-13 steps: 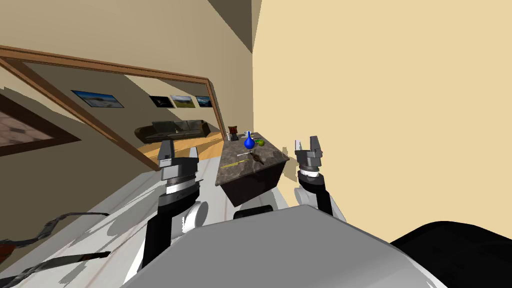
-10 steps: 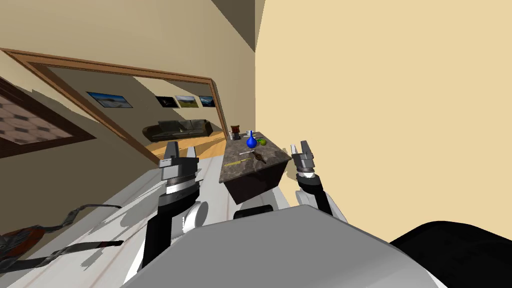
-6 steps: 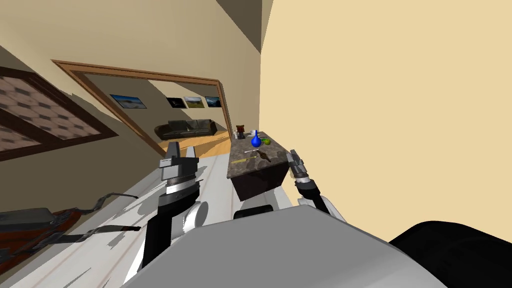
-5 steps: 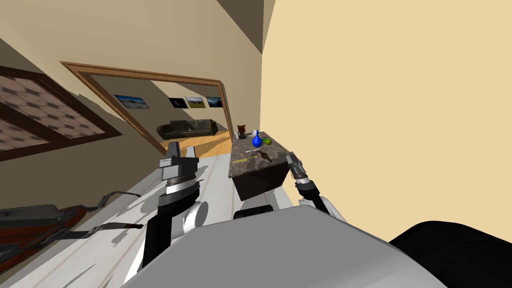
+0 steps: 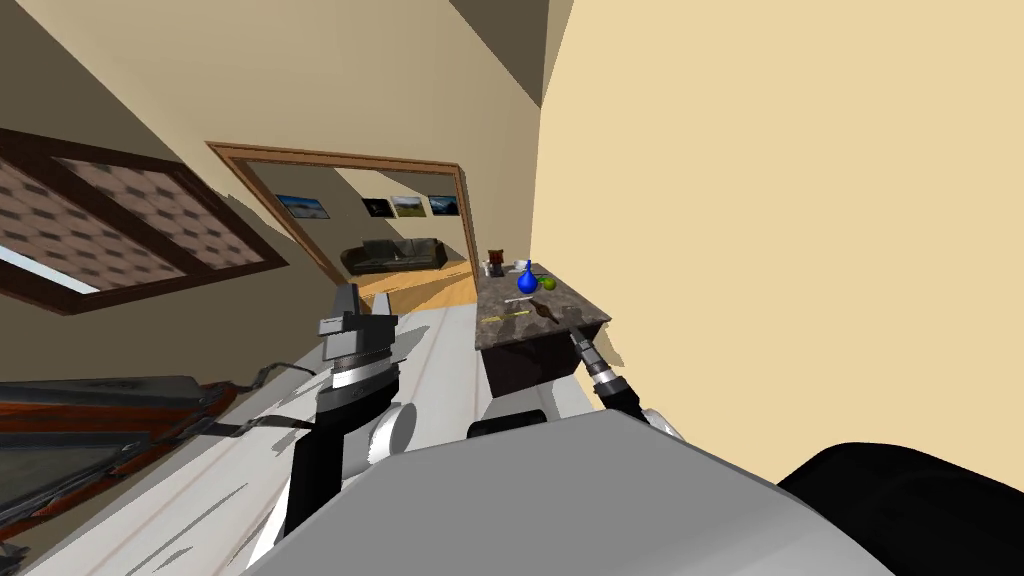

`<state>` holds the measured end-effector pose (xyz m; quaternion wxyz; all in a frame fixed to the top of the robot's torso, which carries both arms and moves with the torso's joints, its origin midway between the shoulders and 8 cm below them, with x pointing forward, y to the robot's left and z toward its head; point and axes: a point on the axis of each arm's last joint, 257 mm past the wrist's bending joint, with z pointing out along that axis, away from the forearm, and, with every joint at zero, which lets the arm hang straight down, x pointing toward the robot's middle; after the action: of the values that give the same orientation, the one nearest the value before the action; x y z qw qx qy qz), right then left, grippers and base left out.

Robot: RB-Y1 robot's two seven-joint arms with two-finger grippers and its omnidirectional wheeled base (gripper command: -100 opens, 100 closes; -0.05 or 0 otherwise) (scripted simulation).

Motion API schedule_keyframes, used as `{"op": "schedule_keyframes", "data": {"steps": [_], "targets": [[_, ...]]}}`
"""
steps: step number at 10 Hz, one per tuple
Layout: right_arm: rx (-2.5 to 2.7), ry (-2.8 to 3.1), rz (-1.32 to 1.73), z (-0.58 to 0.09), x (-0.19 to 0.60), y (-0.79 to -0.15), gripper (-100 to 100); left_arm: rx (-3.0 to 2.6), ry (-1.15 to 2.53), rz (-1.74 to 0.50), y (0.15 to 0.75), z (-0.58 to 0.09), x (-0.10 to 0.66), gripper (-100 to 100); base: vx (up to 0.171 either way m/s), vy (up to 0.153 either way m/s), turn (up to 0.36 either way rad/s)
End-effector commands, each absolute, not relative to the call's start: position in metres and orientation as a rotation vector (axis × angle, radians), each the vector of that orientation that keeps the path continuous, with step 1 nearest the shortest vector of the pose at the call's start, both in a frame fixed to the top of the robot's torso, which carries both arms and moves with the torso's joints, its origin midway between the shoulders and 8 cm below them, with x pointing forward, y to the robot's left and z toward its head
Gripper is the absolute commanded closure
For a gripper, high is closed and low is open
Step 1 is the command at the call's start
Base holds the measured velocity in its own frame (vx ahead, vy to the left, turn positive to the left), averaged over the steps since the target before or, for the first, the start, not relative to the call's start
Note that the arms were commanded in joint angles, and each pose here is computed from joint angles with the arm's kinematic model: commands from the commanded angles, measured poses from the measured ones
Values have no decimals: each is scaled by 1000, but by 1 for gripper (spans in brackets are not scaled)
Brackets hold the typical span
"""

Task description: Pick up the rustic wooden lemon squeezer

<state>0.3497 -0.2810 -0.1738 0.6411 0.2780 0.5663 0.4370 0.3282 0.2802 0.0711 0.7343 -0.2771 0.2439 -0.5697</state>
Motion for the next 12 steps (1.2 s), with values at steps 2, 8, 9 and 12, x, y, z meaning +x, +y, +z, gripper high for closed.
{"op": "schedule_keyframes", "data": {"steps": [2, 8, 9, 12], "targets": [[662, 1409, 928, -213, 339, -291, -100, -609, 536, -1253, 280, 71, 328, 0, -5, 113, 103], [729, 1814, 640, -350, 269, -346, -100, -609, 536, -1252, 280, 71, 328, 0, 24, 151, 150], [731, 1816, 637, -351, 269, -347, -100, -609, 536, -1252, 280, 71, 328, 0, 18, 120, -32], [740, 2013, 463, -406, 214, -385, -100, -609, 536, -1252, 280, 71, 328, 0, 53, 137, 135]]}}
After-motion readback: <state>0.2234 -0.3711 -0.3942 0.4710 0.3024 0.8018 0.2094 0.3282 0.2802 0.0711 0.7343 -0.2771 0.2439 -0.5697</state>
